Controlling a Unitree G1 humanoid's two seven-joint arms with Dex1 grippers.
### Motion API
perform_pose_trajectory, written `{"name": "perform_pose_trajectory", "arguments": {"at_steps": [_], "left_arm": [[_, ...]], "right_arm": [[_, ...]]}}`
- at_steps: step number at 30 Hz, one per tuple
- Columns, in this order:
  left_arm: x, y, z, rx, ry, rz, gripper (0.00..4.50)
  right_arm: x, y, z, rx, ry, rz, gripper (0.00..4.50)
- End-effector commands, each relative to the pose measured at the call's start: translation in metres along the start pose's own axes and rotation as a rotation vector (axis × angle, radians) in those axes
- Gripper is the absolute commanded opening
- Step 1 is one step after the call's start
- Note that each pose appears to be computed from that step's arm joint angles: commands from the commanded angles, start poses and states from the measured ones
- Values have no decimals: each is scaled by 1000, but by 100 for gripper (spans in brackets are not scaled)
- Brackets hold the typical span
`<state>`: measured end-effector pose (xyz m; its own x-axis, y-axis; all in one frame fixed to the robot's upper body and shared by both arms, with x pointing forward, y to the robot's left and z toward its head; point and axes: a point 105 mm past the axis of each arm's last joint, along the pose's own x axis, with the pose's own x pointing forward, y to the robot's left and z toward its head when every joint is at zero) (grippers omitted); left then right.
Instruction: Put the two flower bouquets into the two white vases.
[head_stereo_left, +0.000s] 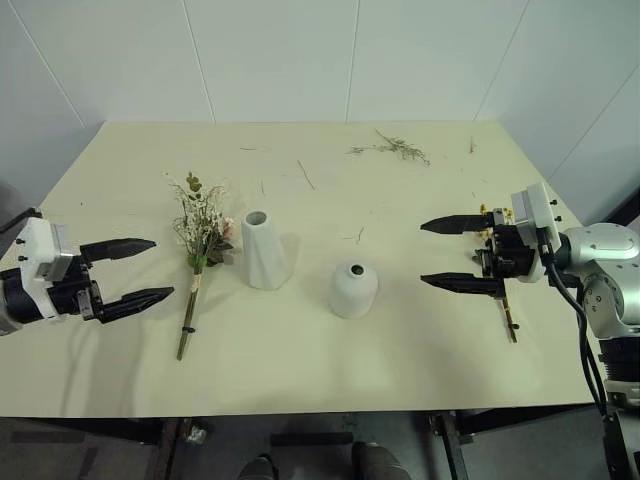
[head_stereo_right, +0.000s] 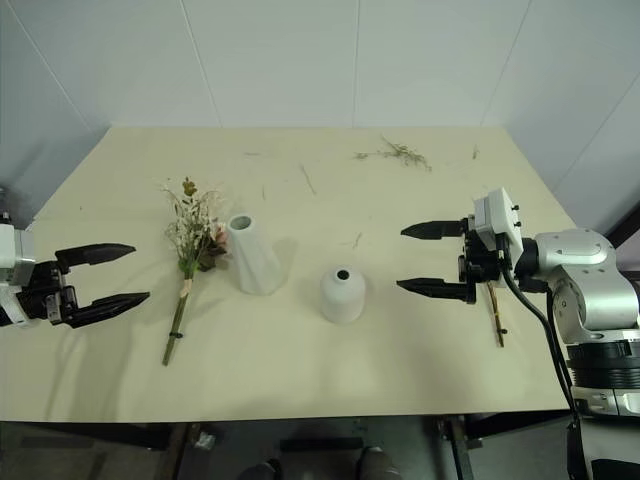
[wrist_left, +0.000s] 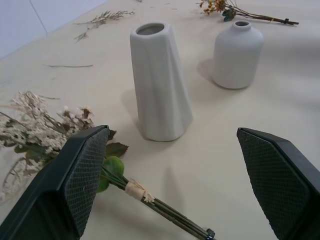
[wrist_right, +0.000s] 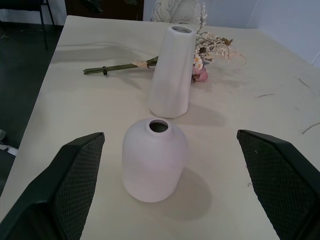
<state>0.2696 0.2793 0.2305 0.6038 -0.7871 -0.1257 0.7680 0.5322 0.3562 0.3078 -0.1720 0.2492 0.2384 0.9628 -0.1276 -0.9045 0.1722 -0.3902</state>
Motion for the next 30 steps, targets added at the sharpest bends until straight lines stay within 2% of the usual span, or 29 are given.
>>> {"name": "perform_pose_trajectory", "arguments": {"at_steps": [1,6,8,11,13,15,17,20,23,28,30], "left_arm": [[0,-3,11,45,-10,-12,434],[1,-4,9,31,-10,3,434],[2,-3,1,10,40,21,434],[2,1,-11,-69,125,100,434],[-2,0,-20,-196,202,143,434],[-8,7,-33,-239,385,224,434],[-5,14,-32,-245,444,246,434],[13,29,-28,-366,459,340,434],[34,17,-29,-438,563,279,434],[58,10,-29,-564,647,290,434],[59,8,-29,-589,687,301,434]], "right_arm": [[6,-1,14,-65,-28,23,450],[7,-1,11,-58,-31,18,450],[6,-4,10,-60,-32,14,450],[8,-9,9,-69,-39,11,450],[11,-8,8,-71,-46,16,450],[16,-9,7,-74,-55,27,450],[20,-10,8,-87,-72,39,450],[22,-14,9,-101,-85,33,450],[26,-9,11,-109,-99,55,450],[31,-1,9,-91,-129,64,450],[34,3,8,-85,-136,69,450]]}}
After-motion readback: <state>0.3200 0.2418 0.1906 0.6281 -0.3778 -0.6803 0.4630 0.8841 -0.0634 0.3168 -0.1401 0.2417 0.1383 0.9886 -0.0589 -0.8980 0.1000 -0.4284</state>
